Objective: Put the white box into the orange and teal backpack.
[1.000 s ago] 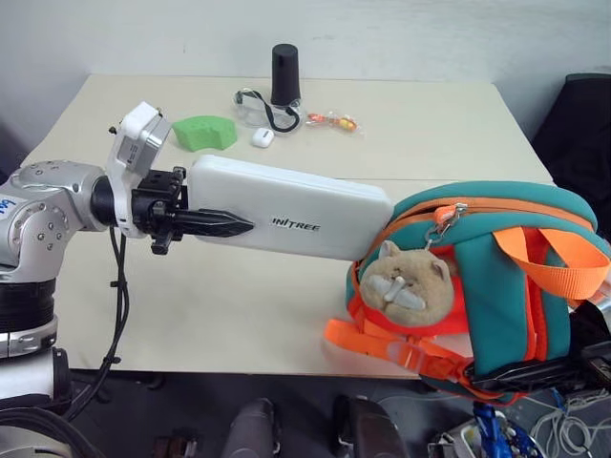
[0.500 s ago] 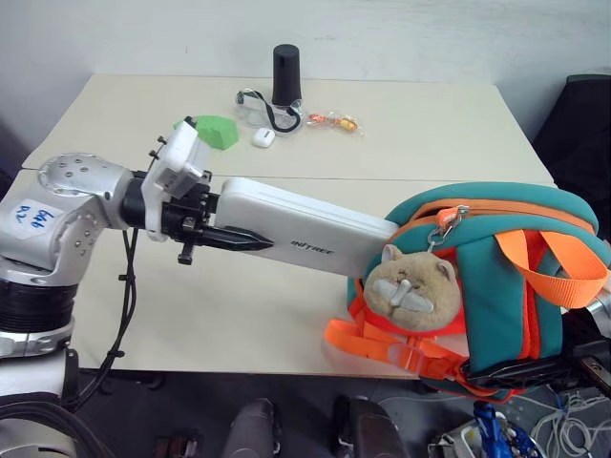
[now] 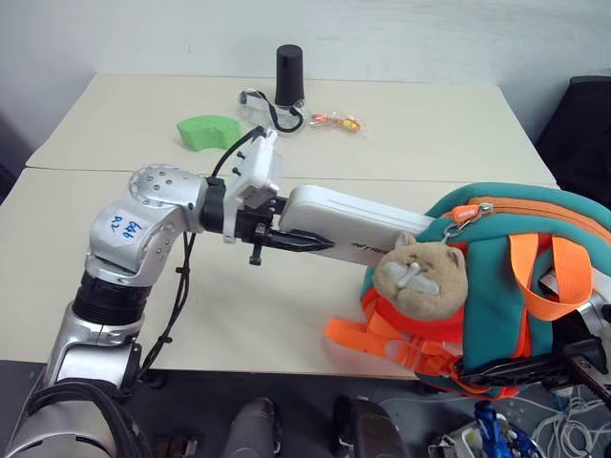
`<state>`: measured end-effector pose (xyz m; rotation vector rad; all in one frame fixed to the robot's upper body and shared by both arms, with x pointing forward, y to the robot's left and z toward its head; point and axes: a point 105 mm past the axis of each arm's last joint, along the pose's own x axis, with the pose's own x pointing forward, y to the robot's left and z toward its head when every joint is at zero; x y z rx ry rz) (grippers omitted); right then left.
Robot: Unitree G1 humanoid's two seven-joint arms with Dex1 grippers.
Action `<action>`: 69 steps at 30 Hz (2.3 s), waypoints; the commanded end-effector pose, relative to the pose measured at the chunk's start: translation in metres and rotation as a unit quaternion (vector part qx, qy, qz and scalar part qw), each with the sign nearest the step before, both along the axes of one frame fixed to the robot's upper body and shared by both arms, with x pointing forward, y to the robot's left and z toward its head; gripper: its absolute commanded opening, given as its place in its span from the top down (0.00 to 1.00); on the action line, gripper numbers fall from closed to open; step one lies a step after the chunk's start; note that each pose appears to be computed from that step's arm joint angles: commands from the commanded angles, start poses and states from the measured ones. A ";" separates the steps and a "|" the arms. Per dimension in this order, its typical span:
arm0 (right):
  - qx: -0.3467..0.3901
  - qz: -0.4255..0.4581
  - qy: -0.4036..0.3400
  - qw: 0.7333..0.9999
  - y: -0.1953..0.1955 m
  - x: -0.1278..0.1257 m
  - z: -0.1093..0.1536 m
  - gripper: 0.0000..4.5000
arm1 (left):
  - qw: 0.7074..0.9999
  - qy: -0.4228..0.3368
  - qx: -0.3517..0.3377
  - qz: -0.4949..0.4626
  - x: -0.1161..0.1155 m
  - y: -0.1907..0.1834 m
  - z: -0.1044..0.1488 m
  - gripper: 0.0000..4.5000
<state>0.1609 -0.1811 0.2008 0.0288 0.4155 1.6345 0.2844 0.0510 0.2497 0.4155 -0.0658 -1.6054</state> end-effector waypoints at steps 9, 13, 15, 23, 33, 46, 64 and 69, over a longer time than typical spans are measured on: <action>-0.013 0.004 -0.003 1.000 -0.003 -0.005 -0.005 1.00 | 0.999 0.002 0.031 -0.009 -0.002 0.041 0.020 0.70; -0.020 0.002 -0.002 1.000 -0.008 -0.008 -0.006 1.00 | 0.999 0.024 0.024 -0.014 -0.008 0.058 0.034 0.70; -0.022 0.001 0.000 1.000 -0.009 -0.010 -0.006 1.00 | 0.999 0.031 0.016 -0.018 -0.010 0.060 0.038 0.70; -0.029 0.008 0.001 1.000 -0.009 -0.015 -0.009 1.00 | 0.999 0.023 0.024 -0.037 -0.010 0.041 0.023 0.70; -0.041 0.019 0.005 0.999 -0.008 -0.021 -0.013 1.00 | 0.996 0.010 0.021 -0.081 -0.009 0.013 0.016 0.70; -0.041 0.028 0.003 0.999 -0.003 -0.021 -0.017 1.00 | 0.997 -0.045 -0.004 -0.069 -0.005 -0.043 -0.006 0.70; -0.036 0.036 0.008 0.999 -0.004 -0.029 -0.009 1.00 | 0.998 -0.058 -0.005 0.031 0.016 0.015 0.016 0.70; -0.032 0.054 0.004 0.998 -0.001 -0.036 0.002 1.00 | 0.998 -0.052 -0.028 0.012 0.013 0.003 0.022 0.70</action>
